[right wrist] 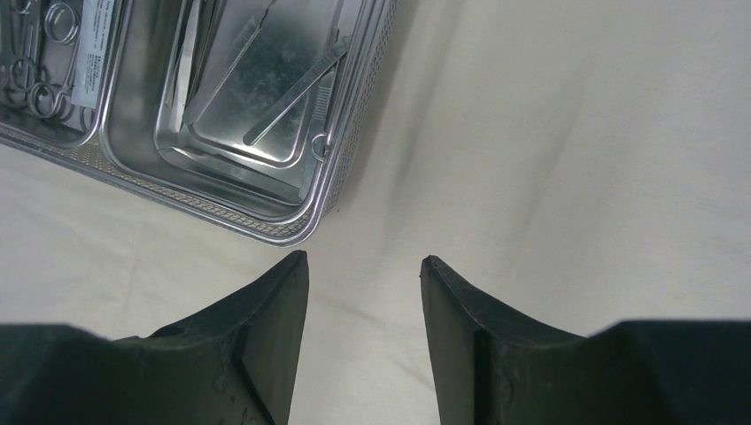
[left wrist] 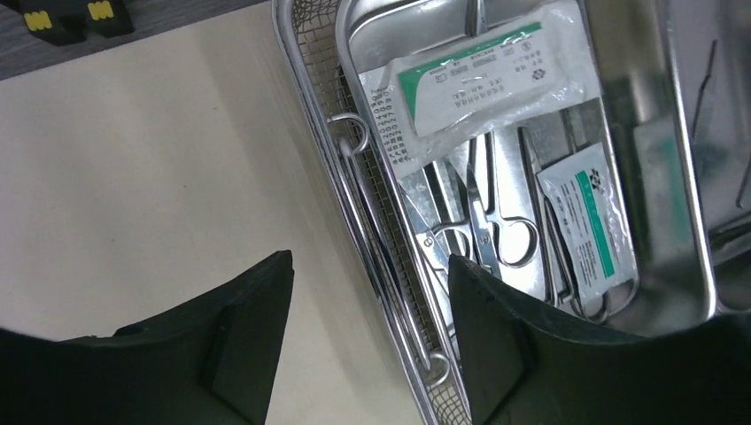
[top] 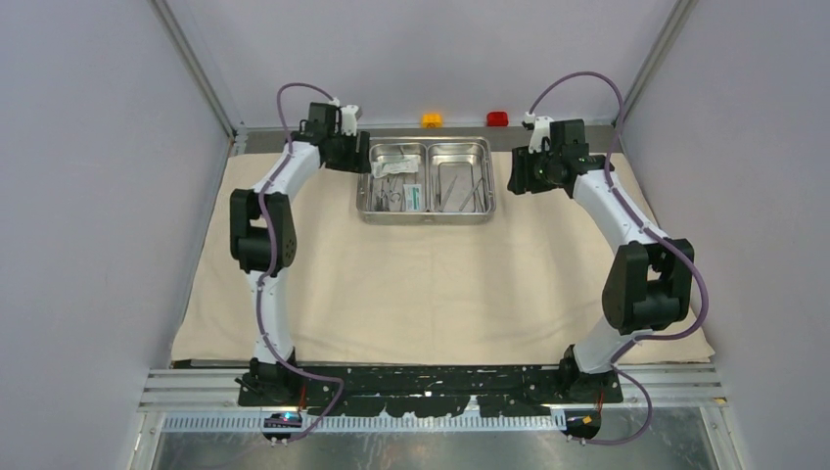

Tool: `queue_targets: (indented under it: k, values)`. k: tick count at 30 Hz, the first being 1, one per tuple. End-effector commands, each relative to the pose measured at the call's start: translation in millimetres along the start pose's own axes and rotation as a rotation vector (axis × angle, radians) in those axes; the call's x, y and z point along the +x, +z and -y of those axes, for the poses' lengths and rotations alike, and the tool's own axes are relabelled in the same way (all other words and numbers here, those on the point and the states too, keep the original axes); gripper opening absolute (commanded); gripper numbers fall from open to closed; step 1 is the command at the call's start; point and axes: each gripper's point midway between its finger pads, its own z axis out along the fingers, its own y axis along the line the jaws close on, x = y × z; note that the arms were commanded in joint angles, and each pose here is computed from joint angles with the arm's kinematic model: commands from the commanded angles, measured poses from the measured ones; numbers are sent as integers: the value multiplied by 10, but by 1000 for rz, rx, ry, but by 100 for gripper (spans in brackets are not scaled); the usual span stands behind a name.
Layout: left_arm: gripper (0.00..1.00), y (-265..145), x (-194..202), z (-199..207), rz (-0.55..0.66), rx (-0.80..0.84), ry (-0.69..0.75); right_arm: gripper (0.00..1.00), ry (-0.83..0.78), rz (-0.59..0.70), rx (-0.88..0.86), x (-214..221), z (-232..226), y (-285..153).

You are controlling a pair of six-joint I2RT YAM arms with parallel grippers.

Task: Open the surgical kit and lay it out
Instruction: Move the container from the surgical kit.

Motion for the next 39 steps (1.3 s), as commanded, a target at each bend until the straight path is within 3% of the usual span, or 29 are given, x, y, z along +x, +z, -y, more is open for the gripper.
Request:
queue_targets:
  k: [1,10,16,24,33,39]
  values:
    - [64,129,-63,-45,-13,-63,-54,55,-16,58,23,-160,22,-54]
    - [33,237,124,-30,-67,-42,-79,54,-27,14,19,-14,51,37]
    - [20,109,148,-145,-52,-109,-61,54,-28,0,8,49,62,53]
    - [1,-208,152,-630,-37,-203,-101,54,-25,-10,-4,96,87,45]
    - [0,-675,317,-1437,-62,-303,-136,54,-24,-24,-14,123,90,75]
    - [0,-808,424,-1704,-80,-341,-123,54,-25,-40,-14,152,105,114]
